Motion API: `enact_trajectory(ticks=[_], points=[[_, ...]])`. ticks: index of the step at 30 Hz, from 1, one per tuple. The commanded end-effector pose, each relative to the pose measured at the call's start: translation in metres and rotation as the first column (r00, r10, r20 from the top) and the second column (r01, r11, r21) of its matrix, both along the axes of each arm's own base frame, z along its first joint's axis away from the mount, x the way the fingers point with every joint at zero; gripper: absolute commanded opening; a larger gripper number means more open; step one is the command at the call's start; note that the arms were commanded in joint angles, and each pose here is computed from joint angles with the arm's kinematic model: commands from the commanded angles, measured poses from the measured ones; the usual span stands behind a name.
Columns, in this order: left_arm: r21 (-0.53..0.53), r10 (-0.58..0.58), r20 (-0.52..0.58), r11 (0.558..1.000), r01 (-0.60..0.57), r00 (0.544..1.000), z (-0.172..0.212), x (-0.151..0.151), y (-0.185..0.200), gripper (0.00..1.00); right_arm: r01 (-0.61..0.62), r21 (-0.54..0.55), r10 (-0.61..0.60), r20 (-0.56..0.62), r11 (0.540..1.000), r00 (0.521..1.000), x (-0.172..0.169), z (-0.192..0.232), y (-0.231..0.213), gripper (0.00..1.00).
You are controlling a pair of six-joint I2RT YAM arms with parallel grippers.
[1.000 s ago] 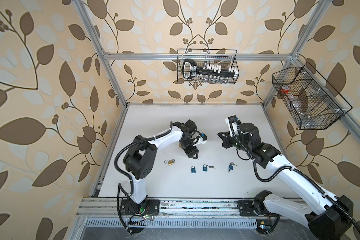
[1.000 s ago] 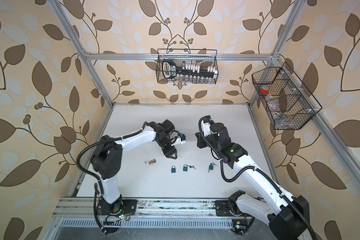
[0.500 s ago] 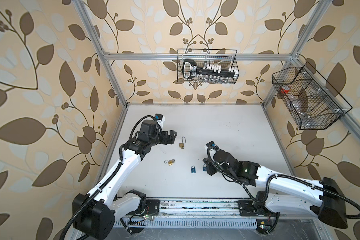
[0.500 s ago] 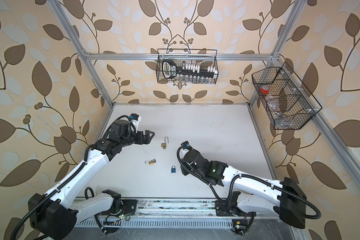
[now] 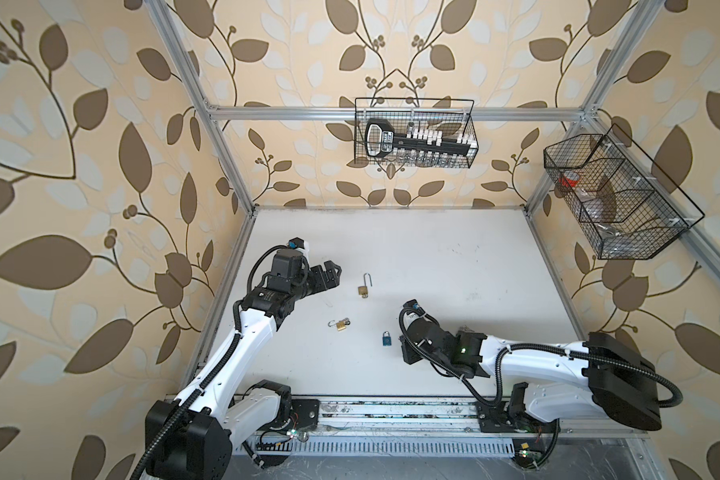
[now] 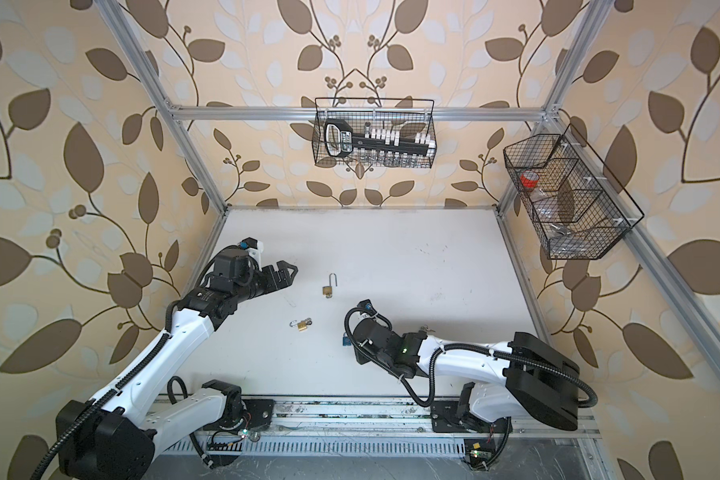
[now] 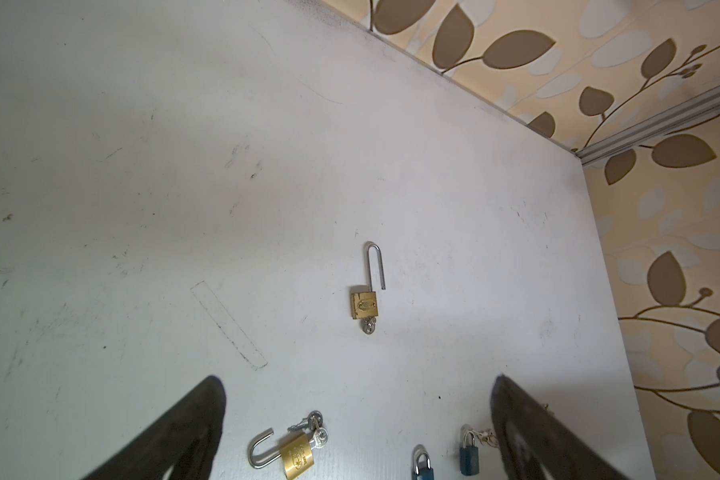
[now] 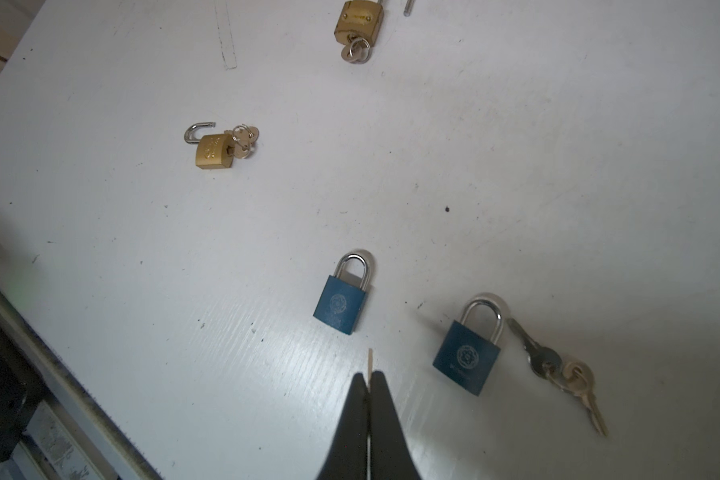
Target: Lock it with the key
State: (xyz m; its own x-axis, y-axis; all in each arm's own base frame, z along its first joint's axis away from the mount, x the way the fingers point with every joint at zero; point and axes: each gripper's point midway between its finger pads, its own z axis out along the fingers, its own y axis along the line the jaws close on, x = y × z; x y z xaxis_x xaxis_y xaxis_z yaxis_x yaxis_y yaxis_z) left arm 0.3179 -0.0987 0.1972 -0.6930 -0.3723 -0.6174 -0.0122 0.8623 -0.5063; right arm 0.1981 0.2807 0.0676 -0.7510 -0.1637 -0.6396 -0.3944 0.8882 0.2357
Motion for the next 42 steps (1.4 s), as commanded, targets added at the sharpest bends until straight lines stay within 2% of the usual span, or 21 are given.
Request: enact_trajectory(ticks=[1,26,42], points=[[-0.042,-0.010,0.039,0.999,0.012,0.999,0.012,0.002,-0.005,0.99,0.004,0.033,-0.003,-0.010,0.999,1.000,0.001,-0.003,0.010,0.00],[-0.038,-0.063,0.025,0.997,0.064,0.998,0.016,0.001,-0.012,0.99,0.098,-0.051,-0.099,-0.009,0.994,0.995,0.030,-0.029,0.010,0.00],[-0.022,-0.075,0.014,0.997,0.075,0.997,0.012,0.001,-0.012,0.99,0.047,-0.032,-0.049,-0.050,0.998,0.998,0.021,-0.029,0.016,0.15]])
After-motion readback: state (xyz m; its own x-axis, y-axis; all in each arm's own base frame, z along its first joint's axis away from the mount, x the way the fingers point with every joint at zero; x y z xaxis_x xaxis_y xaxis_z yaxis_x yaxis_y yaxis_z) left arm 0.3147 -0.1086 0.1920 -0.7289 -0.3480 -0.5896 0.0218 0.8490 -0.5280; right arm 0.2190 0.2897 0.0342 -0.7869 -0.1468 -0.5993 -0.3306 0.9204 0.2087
